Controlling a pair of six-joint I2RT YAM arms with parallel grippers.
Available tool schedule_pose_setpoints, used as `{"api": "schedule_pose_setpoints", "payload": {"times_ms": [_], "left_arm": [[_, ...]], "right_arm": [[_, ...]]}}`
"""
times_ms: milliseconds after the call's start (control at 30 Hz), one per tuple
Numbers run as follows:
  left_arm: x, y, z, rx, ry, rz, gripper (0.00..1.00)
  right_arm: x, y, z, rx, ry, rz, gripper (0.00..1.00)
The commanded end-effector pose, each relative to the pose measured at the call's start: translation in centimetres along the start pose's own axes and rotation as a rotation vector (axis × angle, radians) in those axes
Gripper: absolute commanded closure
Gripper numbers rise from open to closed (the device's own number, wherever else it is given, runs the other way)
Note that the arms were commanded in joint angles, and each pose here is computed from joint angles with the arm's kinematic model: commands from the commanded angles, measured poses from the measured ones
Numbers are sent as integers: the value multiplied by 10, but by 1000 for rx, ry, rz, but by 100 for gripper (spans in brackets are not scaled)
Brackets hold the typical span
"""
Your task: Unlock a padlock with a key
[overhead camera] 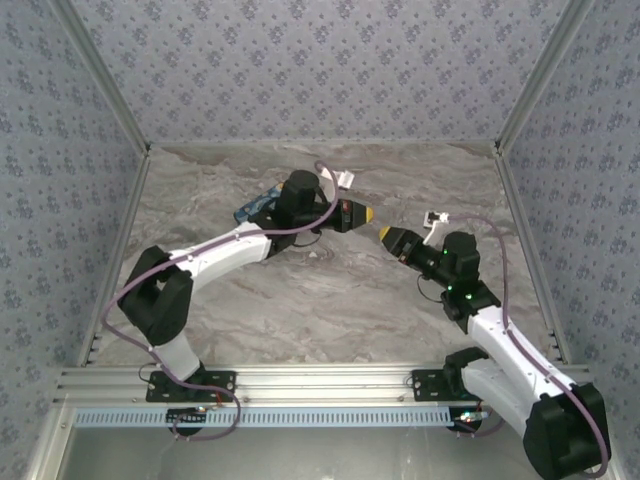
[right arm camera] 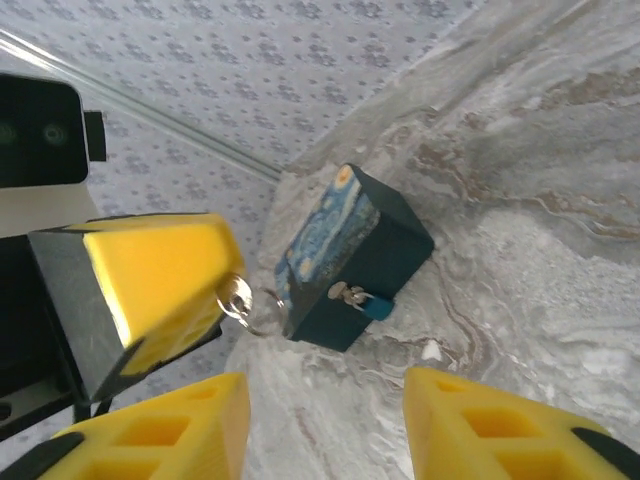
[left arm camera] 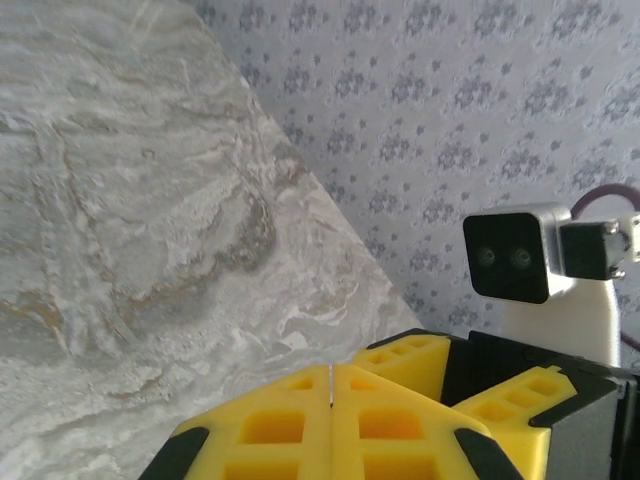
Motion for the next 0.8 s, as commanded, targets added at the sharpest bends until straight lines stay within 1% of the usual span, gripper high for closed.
{"api": "schedule_pose_setpoints", "payload": {"times_ms": [0, 67, 133, 267, 433, 767], "left_arm": [[-19, -10, -21, 68, 52, -5, 100], [-25, -13, -27, 90, 66, 0, 100], [-28, -15, -35, 113, 80, 7, 100], [-33, -17, -50, 141, 144, 24, 100], [-35, -19, -59, 143, 184, 20, 100], [-32, -21, -61, 118, 218, 8, 100]], "right_arm": [[-7, -7, 31, -108, -226, 22, 47], [-10, -16, 46, -157, -300, 2, 43], [-11, -22, 57, -197, -344, -1, 42], [-11, -31, 67, -245, -381, -20, 42], [-4, -39, 74, -252, -413, -14, 47], [10, -31, 73, -240, -417, 23, 53]]}}
Point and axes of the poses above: each hand's point on the last joint's axis, 136 mm out from that joint toward the fingers, its own x axis out along the fingers, its own z axis along the line the jaws close on, y = z × x, the point moved 3 cm from there along -x, back along the fingers, and after that the axes turned 5 degrees about -x, right-handed, at the moved point
